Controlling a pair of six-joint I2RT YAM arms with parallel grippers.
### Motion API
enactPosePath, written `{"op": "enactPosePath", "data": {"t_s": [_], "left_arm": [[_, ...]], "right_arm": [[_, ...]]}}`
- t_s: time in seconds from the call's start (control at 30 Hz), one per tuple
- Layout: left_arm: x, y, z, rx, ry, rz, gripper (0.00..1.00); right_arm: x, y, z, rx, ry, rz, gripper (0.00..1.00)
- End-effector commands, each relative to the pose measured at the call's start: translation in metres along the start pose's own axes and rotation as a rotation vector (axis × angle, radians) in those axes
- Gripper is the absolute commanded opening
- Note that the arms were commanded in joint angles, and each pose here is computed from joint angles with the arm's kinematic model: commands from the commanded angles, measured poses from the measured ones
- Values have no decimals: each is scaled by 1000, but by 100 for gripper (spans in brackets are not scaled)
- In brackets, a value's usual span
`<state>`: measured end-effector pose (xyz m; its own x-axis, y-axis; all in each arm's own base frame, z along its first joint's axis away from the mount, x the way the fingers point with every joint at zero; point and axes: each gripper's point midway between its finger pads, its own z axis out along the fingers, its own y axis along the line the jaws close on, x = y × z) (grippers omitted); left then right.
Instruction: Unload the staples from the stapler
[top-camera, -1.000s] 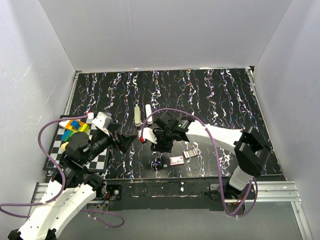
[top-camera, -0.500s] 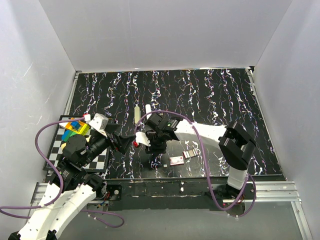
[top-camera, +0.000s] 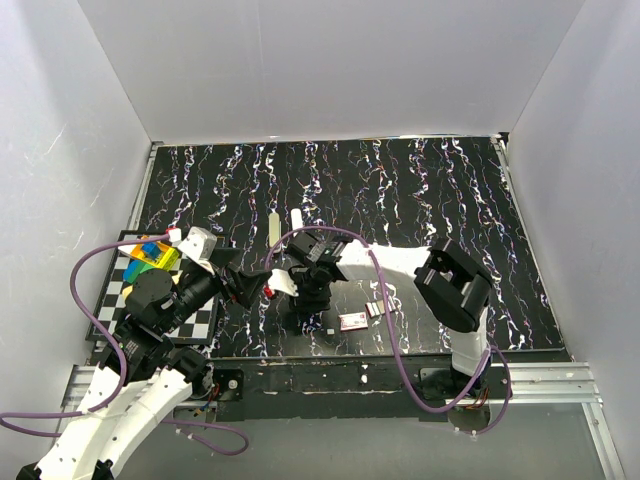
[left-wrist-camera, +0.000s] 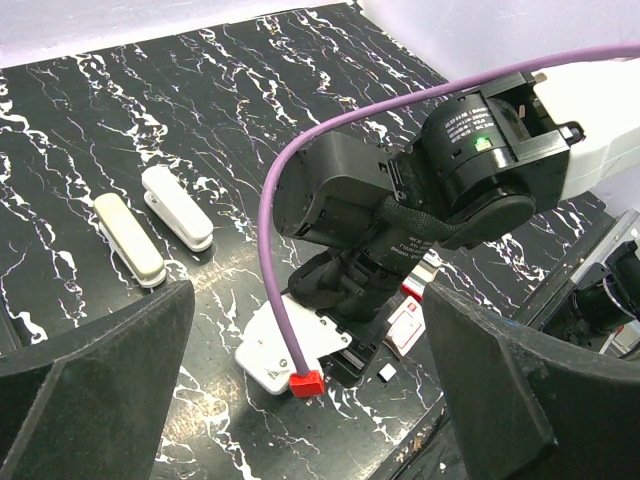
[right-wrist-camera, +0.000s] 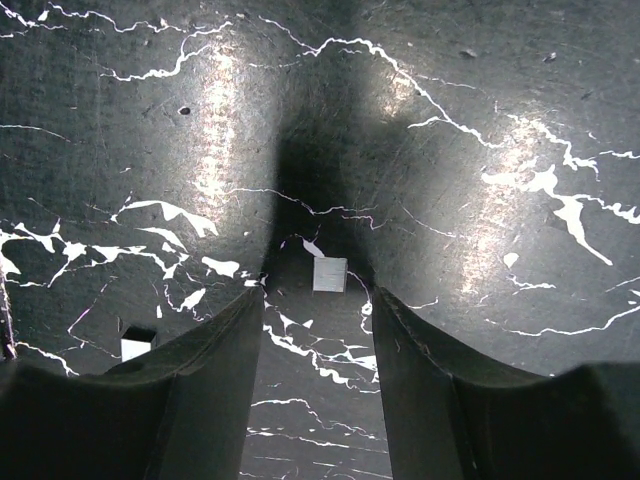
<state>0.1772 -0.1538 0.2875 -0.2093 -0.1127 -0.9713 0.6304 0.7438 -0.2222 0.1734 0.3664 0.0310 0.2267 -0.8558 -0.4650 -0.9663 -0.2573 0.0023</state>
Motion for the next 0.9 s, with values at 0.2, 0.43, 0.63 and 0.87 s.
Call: {"op": "enactPosePath", "data": {"t_s": [0.2,0.43,0.63,0.87], "left_arm": [[1,0,0,1,12,-3,98],[2,1,0,-1,16,-4,98],[2,0,1,2,17,-4,98],[2,1,0,0,18,-5,98]], "right_arm": [[-17,-6,3,7,-43,-37,54],[-15,-7,7,4,-33,-33,52],[-14,-7,8,5,-32,-26,49],[-14,-9,11,11,-18,-17,41]]}}
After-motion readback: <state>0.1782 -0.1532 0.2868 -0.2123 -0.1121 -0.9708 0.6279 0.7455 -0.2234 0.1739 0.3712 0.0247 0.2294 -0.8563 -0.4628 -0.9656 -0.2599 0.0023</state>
